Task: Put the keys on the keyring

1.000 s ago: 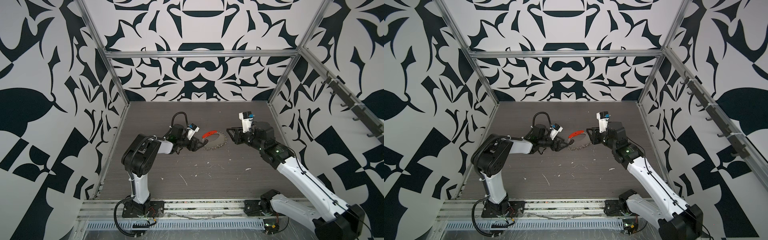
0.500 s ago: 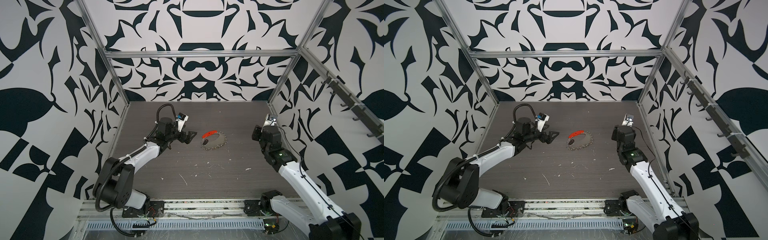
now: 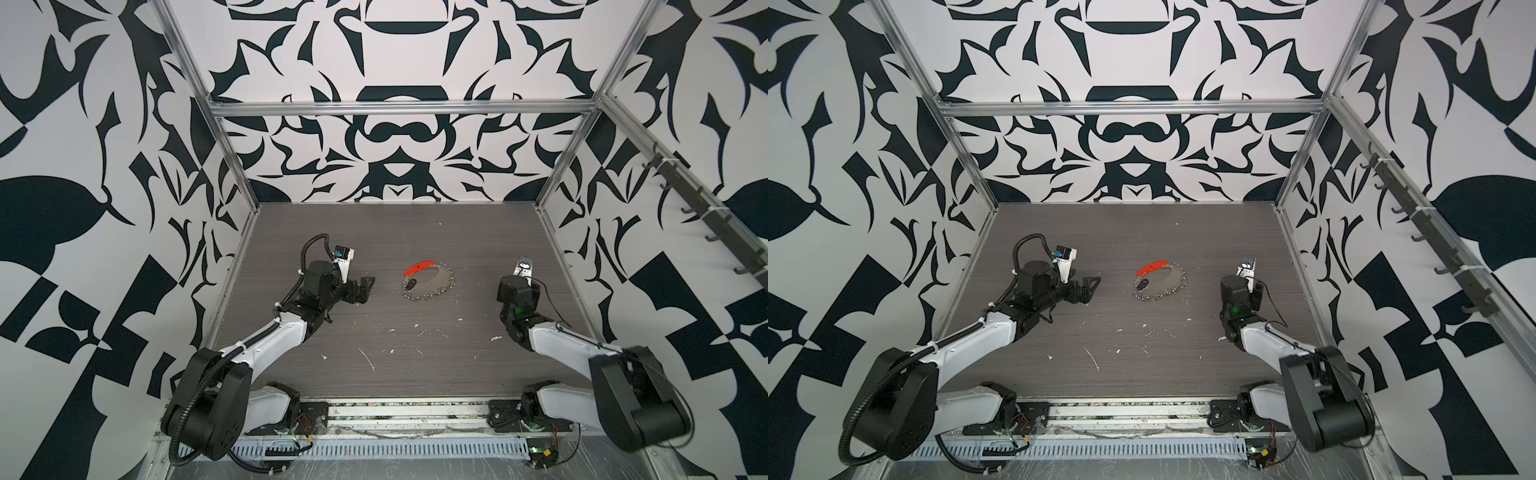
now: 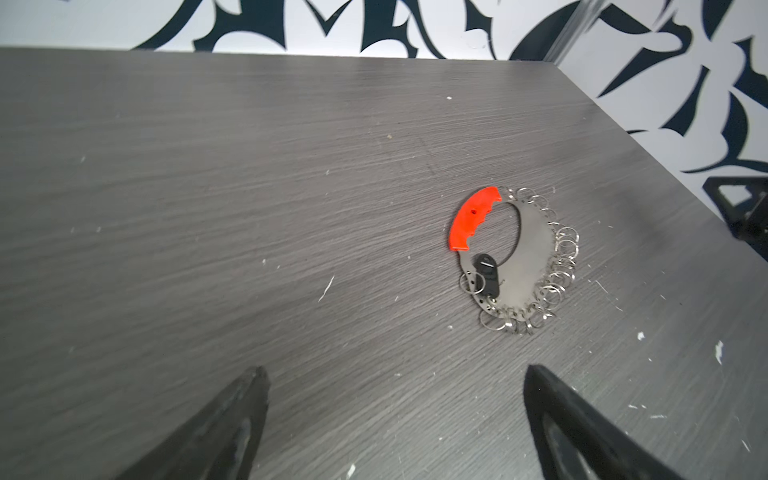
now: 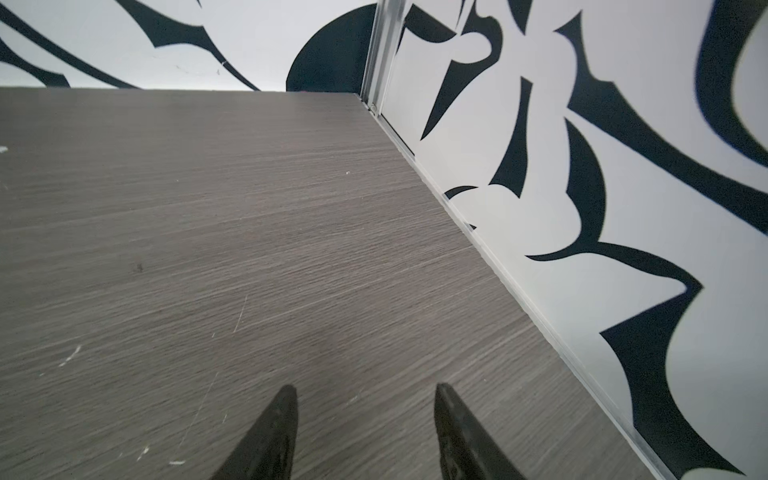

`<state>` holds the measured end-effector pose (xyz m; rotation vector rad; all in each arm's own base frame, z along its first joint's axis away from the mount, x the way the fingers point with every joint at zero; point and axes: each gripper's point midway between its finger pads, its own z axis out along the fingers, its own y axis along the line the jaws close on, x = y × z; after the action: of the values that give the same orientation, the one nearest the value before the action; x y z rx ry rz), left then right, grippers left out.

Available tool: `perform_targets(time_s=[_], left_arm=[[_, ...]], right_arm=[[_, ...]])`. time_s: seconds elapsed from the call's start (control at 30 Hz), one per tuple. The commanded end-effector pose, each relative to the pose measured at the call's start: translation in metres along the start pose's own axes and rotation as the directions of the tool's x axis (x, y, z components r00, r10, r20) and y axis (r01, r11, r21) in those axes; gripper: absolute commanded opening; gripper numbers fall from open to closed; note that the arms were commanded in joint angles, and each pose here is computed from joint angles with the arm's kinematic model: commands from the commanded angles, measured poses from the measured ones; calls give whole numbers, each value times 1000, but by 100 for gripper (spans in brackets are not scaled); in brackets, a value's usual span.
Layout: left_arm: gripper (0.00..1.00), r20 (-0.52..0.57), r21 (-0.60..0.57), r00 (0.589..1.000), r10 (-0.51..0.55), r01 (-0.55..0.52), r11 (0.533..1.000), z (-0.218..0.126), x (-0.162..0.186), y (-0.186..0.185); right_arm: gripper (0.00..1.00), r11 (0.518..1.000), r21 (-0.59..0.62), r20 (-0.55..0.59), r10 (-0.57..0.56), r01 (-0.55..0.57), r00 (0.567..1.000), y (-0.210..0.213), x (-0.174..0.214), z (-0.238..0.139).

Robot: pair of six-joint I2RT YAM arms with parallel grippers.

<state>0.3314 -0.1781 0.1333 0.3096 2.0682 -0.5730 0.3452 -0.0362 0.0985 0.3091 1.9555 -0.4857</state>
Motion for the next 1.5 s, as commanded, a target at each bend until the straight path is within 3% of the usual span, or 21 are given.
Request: perform_targets(time_s=[0.0, 0.07, 0.17, 0.3, 0.57, 0.73, 0.77, 0.8, 1.0, 1.1, 1.2, 1.27, 1.47], left_arm=[[99, 103, -114, 987, -123, 134, 984, -3, -14, 23], [99, 115, -201, 974, -195, 215, 956, -3, -14, 39], [99, 89, -244, 970, -227, 242, 939, -10, -16, 42], [99, 129, -240, 970, -205, 231, 943, -21, -23, 41], [99, 147, -346, 972, -185, 226, 911, -43, -28, 55], [99, 250, -369, 953, -172, 258, 893, -60, -36, 63], [99, 256, -389, 954, -154, 247, 887, -62, -36, 66], [99, 248, -409, 960, -128, 224, 885, -63, -33, 69], [99, 206, -517, 974, 91, 30, 855, -65, -57, 78], [99, 199, -606, 949, 245, -78, 792, -66, -81, 87], [99, 86, -661, 924, 373, -227, 715, -59, -84, 99], [99, 29, -675, 928, 371, -256, 692, -55, -78, 114], [99, 23, -727, 975, 219, -134, 674, -52, -43, 163]], right_arm=[[56, 998, 2, 164, 61, -62, 985, -1, -31, -1], [56, 998, -14, 163, 66, -64, 984, 2, -26, 0], [57, 998, -30, 156, 68, -64, 985, 7, -19, 4], [61, 997, -62, 151, 48, -39, 987, 15, -19, 6], [67, 985, -172, 160, 0, 28, 987, 37, -7, 12], [63, 986, -163, 166, -14, 42, 986, 39, -8, 11], [71, 985, -165, 170, -14, 42, 985, 39, -8, 10], [99, 985, -168, 167, -11, 40, 986, 39, -7, 10], [100, 983, -175, 160, -19, 47, 987, 41, -8, 12], [100, 983, -176, 160, -18, 46, 987, 42, -8, 12], [100, 983, -176, 159, -18, 46, 987, 42, -8, 12], [100, 983, -176, 160, -18, 47, 987, 42, -8, 12], [100, 983, -176, 158, -19, 47, 987, 42, -8, 12]])
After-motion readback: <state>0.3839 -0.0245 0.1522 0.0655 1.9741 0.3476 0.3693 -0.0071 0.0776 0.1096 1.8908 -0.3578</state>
